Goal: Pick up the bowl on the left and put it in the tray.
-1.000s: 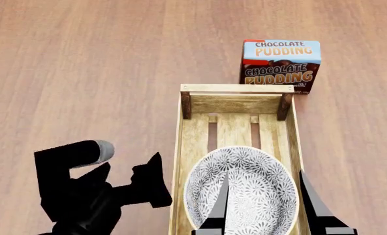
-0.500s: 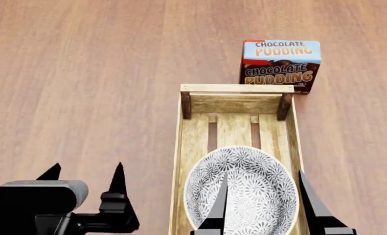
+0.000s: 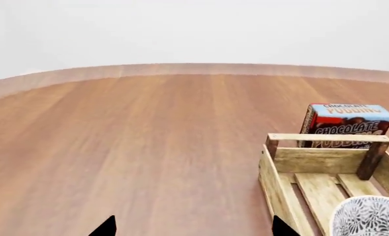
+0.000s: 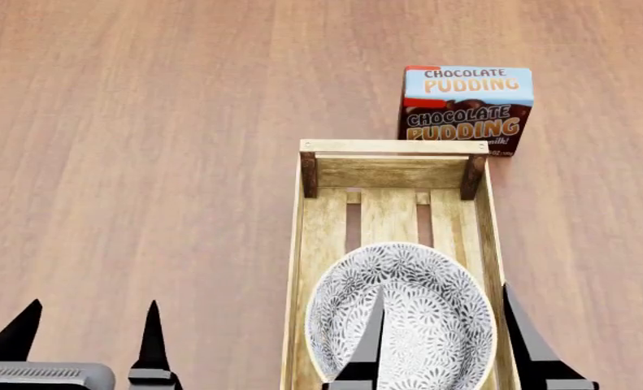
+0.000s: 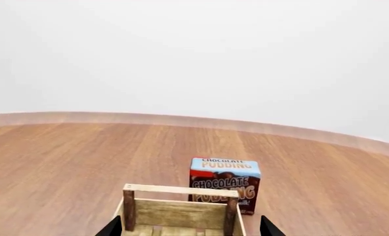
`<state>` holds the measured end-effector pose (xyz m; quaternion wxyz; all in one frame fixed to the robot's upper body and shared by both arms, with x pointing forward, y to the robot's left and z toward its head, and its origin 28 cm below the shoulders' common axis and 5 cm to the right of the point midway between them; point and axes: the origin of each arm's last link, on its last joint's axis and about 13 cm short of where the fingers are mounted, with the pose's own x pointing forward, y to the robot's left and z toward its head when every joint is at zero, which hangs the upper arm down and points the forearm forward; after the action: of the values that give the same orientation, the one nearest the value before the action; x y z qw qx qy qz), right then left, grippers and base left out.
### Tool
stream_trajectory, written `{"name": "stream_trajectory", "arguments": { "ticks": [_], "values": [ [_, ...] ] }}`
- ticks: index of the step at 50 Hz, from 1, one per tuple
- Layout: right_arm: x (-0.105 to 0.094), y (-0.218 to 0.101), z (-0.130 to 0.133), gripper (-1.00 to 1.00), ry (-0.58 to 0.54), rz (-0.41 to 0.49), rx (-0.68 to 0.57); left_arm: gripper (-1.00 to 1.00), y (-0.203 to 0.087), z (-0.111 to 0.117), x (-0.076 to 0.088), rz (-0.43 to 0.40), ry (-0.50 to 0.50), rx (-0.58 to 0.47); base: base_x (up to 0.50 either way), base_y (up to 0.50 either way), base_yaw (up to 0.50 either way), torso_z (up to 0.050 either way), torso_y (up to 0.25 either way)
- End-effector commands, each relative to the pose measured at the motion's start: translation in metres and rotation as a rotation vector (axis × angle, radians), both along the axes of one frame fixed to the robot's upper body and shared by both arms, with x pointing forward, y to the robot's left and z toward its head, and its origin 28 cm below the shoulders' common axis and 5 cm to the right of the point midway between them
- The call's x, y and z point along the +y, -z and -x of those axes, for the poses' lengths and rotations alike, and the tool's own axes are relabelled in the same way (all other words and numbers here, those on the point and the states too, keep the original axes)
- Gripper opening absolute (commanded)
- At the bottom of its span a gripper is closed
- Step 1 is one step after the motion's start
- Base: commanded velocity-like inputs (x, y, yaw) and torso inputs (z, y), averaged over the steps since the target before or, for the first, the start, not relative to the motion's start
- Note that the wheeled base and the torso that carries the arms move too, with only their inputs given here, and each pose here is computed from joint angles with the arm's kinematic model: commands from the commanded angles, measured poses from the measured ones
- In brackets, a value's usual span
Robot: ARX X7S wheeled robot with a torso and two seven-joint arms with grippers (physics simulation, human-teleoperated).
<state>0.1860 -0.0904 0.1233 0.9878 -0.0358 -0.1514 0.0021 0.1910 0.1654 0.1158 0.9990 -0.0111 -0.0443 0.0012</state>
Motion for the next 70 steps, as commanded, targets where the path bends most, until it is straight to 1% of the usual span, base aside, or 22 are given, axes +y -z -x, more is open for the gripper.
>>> {"name": "stream_trajectory", "arguments": {
  "ticks": [1, 2, 4, 22, 26, 31, 33, 47, 48, 49, 56, 59, 66, 70],
  "values": [
    [-0.002, 0.001, -0.002, 1.0, -0.009, -0.015, -0.007, 1.0, -0.002, 0.005, -0.001, -0.039, 0.004, -0.051, 0.0, 0.0, 0.0, 0.0, 0.0],
    [-0.002, 0.001, -0.002, 1.0, -0.009, -0.014, -0.005, 1.0, -0.001, 0.005, -0.001, -0.057, 0.0, -0.059, 0.0, 0.0, 0.0, 0.0, 0.0],
    [-0.001, 0.001, -0.002, 1.0, -0.01, -0.013, -0.005, 1.0, -0.002, 0.006, -0.001, -0.041, 0.007, -0.052, 0.0, 0.0, 0.0, 0.0, 0.0],
    [-0.002, 0.0, -0.001, 1.0, -0.005, -0.013, -0.007, 1.0, -0.004, 0.005, 0.003, -0.048, -0.013, -0.062, 0.0, 0.0, 0.0, 0.0, 0.0],
    [-0.003, 0.0, -0.002, 1.0, 0.0, -0.015, -0.006, 1.0, -0.01, 0.005, 0.004, -0.049, -0.022, -0.072, 0.0, 0.0, 0.0, 0.0, 0.0],
    [-0.006, -0.005, 0.001, 1.0, 0.018, -0.014, -0.018, 1.0, -0.018, 0.006, 0.014, -0.041, -0.069, -0.089, 0.0, 0.0, 0.0, 0.0, 0.0],
    [-0.011, -0.008, 0.003, 1.0, 0.038, -0.018, -0.03, 1.0, -0.025, 0.005, 0.023, -0.031, -0.11, -0.111, 0.0, 0.0, 0.0, 0.0, 0.0],
    [-0.024, -0.016, 0.013, 1.0, 0.104, -0.031, -0.057, 1.0, -0.036, 0.004, 0.044, -0.017, -0.209, -0.143, 0.0, 0.0, 0.0, 0.0, 0.0],
    [-0.025, -0.016, 0.013, 1.0, 0.107, -0.032, -0.058, 1.0, -0.036, 0.004, 0.046, -0.015, -0.218, -0.146, 0.0, 0.0, 0.0, 0.0, 0.0],
    [-0.026, -0.016, 0.014, 1.0, 0.111, -0.032, -0.06, 1.0, -0.03, 0.005, 0.049, -0.013, -0.23, -0.15, 0.0, 0.0, 0.0, 0.0, 0.0],
    [-0.032, -0.02, 0.018, 1.0, 0.142, -0.036, -0.072, 1.0, -0.032, 0.006, 0.06, -0.006, -0.28, -0.163, 0.0, 0.0, 0.0, 0.0, 0.0],
    [-0.037, -0.022, 0.022, 1.0, 0.169, -0.041, -0.082, 1.0, -0.034, 0.006, 0.066, 0.0, -0.308, -0.169, 0.0, 0.0, 0.0, 0.0, 0.0],
    [-0.047, -0.027, 0.03, 1.0, 0.216, -0.048, -0.101, 1.0, -0.034, 0.006, 0.071, 0.005, -0.337, -0.174, 0.0, 0.0, 0.0, 0.0, 0.0],
    [-0.057, -0.032, 0.039, 1.0, 0.265, -0.057, -0.125, 1.0, -0.035, 0.007, 0.078, 0.008, -0.368, -0.174, 0.0, 0.0, 0.0, 0.0, 0.0]
  ]
}}
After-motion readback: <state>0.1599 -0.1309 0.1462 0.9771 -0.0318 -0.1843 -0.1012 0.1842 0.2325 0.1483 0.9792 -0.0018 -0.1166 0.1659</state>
